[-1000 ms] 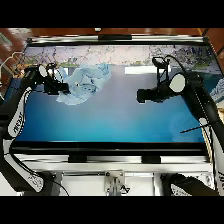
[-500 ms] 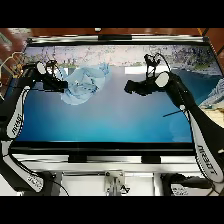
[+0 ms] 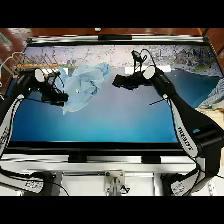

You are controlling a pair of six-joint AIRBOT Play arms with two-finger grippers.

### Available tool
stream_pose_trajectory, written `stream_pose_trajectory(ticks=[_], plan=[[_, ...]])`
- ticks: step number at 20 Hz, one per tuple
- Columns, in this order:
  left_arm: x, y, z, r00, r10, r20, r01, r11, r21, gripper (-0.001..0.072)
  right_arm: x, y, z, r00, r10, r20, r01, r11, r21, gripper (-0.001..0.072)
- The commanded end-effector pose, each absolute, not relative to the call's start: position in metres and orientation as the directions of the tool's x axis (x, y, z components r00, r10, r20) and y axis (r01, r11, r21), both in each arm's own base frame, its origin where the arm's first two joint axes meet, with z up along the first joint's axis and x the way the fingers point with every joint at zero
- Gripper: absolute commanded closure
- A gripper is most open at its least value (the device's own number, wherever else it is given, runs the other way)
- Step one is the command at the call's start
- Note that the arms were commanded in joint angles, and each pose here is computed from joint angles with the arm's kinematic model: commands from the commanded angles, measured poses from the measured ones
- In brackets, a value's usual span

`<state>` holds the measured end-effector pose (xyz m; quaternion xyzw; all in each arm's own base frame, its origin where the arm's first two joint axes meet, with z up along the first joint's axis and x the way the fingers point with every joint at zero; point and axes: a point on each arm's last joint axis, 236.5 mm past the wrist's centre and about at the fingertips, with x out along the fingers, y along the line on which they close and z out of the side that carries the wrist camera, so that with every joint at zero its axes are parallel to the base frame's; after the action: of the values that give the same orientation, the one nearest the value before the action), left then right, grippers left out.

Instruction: Fold the shirts.

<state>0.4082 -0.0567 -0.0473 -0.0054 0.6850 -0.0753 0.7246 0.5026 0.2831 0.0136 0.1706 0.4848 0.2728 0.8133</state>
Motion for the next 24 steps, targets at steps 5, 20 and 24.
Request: stream_pose_trajectory(ticks=[5,20,24], plan=[[0.308,-0.052,-0.027,0.084,-0.118,-0.989,0.042,0.992,-0.115,0.0656,0.467,0.348,-0.008,0.277,0.651,-0.707,-0.406,0.746,0.528,0.0051],[0.266,-0.071,0.018,0.147,-0.216,-0.965,0.059,0.976,-0.210,0.0656,0.454,0.455,-0.026,0.363,0.751,-0.552,-0.226,0.645,0.730,0.0107],[0.267,-0.072,0.029,0.194,-0.221,-0.956,0.071,0.975,-0.211,0.0656,0.456,0.454,-0.050,0.358,0.734,-0.577,-0.089,0.642,0.762,0.0167]])
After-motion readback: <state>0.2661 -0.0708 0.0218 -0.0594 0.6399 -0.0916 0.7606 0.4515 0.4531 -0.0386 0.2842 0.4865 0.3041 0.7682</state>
